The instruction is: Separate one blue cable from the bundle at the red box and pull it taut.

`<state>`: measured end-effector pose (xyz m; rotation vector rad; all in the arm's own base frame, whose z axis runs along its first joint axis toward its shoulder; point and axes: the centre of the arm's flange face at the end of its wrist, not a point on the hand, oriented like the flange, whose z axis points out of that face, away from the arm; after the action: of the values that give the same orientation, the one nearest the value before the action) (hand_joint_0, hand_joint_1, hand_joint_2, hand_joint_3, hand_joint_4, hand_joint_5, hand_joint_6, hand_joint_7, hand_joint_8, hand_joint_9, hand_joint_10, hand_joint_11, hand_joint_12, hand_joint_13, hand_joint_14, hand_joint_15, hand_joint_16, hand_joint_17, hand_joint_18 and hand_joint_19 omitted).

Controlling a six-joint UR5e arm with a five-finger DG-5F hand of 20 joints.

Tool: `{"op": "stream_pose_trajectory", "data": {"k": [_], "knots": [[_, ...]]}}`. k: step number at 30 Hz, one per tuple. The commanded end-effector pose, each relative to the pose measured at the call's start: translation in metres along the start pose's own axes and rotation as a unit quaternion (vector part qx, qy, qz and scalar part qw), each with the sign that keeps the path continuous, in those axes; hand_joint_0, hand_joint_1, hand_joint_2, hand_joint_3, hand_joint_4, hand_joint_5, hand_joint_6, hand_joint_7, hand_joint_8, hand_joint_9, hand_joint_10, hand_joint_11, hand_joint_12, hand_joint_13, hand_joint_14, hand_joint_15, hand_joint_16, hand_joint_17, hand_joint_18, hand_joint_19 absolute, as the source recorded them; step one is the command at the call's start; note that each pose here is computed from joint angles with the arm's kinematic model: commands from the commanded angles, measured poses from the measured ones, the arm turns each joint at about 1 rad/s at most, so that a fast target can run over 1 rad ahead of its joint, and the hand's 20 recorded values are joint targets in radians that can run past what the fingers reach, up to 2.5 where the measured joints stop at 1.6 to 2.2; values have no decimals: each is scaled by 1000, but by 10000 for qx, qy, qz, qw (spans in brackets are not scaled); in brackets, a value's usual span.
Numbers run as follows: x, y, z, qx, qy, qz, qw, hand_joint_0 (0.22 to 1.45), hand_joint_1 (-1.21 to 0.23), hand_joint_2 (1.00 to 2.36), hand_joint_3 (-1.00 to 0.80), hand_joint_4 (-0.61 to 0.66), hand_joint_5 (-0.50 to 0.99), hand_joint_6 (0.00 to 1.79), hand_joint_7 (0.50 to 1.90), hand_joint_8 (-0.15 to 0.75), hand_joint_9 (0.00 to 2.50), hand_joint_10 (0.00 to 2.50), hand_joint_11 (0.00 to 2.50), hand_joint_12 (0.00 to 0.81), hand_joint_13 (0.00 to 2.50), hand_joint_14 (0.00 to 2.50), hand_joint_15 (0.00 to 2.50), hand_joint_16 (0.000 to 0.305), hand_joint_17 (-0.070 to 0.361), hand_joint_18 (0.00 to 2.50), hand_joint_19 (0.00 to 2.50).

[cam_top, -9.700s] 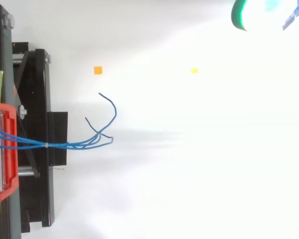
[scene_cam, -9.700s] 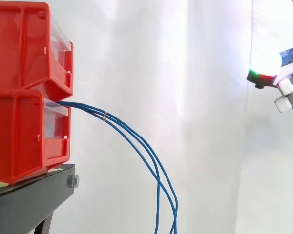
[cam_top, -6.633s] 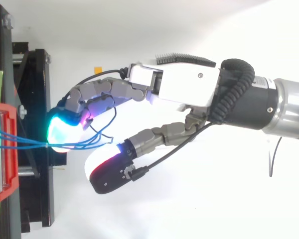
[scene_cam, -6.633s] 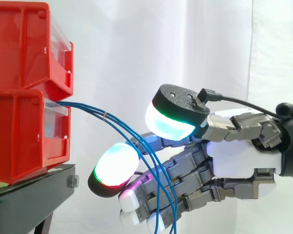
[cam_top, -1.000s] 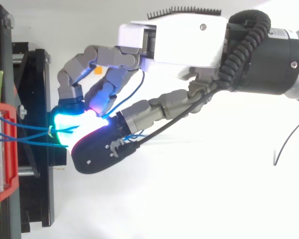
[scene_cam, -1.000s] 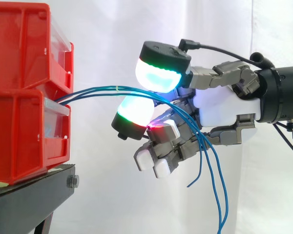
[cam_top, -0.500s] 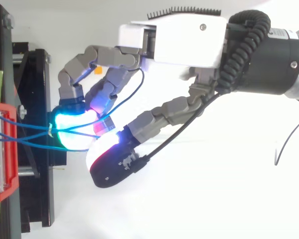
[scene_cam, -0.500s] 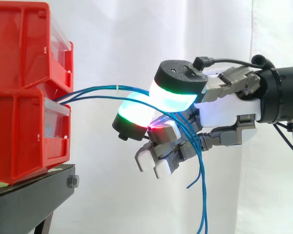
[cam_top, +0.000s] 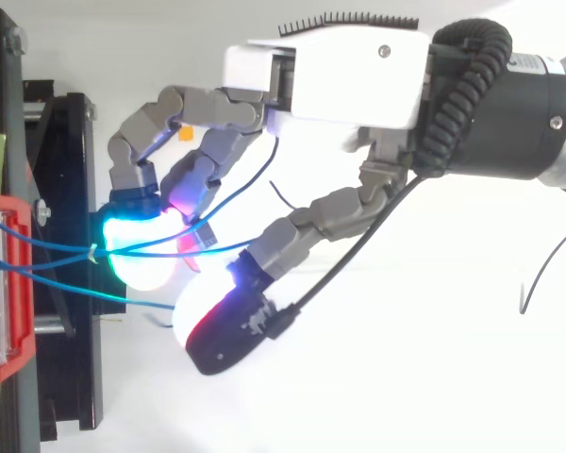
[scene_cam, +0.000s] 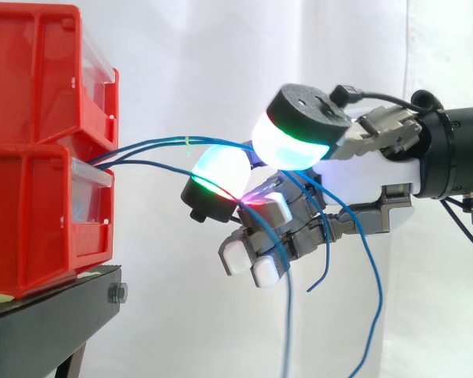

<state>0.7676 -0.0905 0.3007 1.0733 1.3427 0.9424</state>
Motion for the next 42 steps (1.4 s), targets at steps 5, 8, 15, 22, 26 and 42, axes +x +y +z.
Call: {"op": "stream_pose_trajectory", "data": {"k": [5,8,15,22,26,42], "knots": [[1,0,0,-2,7,-1,10000,532,-627,1000,-500,81,-112,763,1052,314,1126,26,1166,357,806,20,559,43,97,753,647],[0,0,0,0,-1,-1,10000,561,-559,1000,-500,62,-111,757,1085,307,1120,29,1157,350,801,20,558,42,94,739,648],[0,0,0,0,-1,-1,10000,605,-504,1001,-492,41,-113,766,1082,295,1110,28,1163,344,798,20,566,40,91,723,680],[0,0,0,-7,-3,0,10000,578,-547,1017,-243,48,-138,820,1079,307,1087,27,1174,357,790,20,572,42,94,708,686],[0,0,0,15,4,-3,10000,572,-631,1015,-158,75,-146,842,1050,343,1093,24,1175,392,807,19,564,48,109,756,661],[0,-2,-1,58,47,-8,10000,640,-825,1015,-267,26,-184,870,1074,313,1001,24,1203,366,758,22,576,43,97,713,659]]}}
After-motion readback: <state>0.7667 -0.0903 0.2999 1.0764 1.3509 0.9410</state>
